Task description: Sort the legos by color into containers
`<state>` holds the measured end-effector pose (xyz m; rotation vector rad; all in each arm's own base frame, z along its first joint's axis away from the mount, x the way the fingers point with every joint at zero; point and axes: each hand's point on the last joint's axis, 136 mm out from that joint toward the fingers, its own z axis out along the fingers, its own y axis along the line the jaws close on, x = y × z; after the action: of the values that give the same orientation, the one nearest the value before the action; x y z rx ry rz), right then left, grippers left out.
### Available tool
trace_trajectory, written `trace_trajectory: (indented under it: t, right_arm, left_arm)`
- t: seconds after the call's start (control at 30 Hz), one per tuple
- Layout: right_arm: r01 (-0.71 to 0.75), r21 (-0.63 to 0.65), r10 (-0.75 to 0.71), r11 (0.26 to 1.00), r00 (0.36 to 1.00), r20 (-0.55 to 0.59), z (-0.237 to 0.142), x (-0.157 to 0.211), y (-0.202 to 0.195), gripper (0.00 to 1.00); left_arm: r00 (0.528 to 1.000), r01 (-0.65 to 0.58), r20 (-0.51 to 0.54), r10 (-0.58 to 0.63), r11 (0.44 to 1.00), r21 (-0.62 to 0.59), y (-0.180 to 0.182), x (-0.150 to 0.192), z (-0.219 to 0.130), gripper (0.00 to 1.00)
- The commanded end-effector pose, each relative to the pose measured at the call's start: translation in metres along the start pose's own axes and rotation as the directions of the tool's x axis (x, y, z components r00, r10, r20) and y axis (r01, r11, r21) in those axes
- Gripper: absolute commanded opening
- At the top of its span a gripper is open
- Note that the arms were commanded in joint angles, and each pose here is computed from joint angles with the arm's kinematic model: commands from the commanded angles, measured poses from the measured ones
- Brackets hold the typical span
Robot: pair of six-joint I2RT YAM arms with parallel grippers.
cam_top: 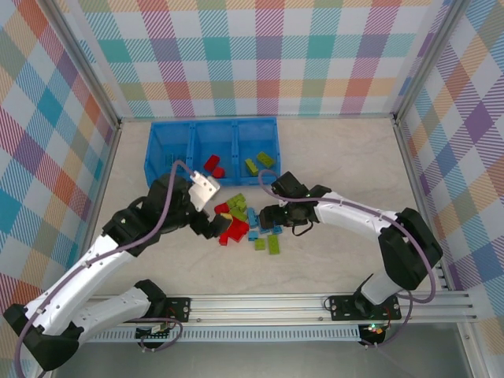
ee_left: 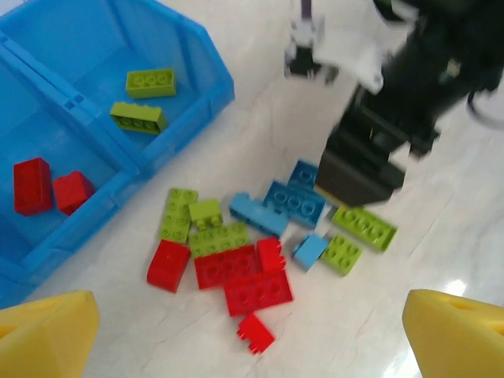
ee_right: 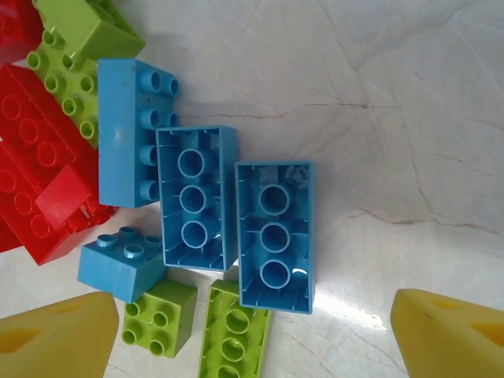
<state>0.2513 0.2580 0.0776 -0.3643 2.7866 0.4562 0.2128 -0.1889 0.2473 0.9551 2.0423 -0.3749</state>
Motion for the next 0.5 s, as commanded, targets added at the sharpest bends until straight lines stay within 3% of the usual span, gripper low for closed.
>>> trace_trajectory:
  t: [0.0,0.1,0.3,0.47]
  right_arm:
    - [0.051,-0.026,-0.050,0.998,0.998,0.041,-0.003,-0.018,0.028,0.78]
    - [0.098,-0.014,-0.096,0.995,0.992,0.081,0.004,-0.040,0.047,0.76]
    - [0.206,0.019,-0.206,0.978,0.973,0.106,0.040,-0.077,0.062,0.75]
    - [0.327,0.007,-0.326,0.945,0.941,0.088,0.064,-0.089,0.075,0.63]
  left_arm:
    - [0.986,-0.165,0.012,0.165,0.986,-0.007,-0.004,0.018,-0.008,0.99]
    - [0.964,-0.265,0.004,0.265,0.964,0.002,-0.009,0.040,-0.011,1.00]
    - [0.940,-0.339,0.006,0.340,0.938,-0.074,0.000,0.057,-0.010,1.00]
    - [0.938,-0.340,0.035,0.344,0.937,-0.086,0.000,0.055,-0.010,1.00]
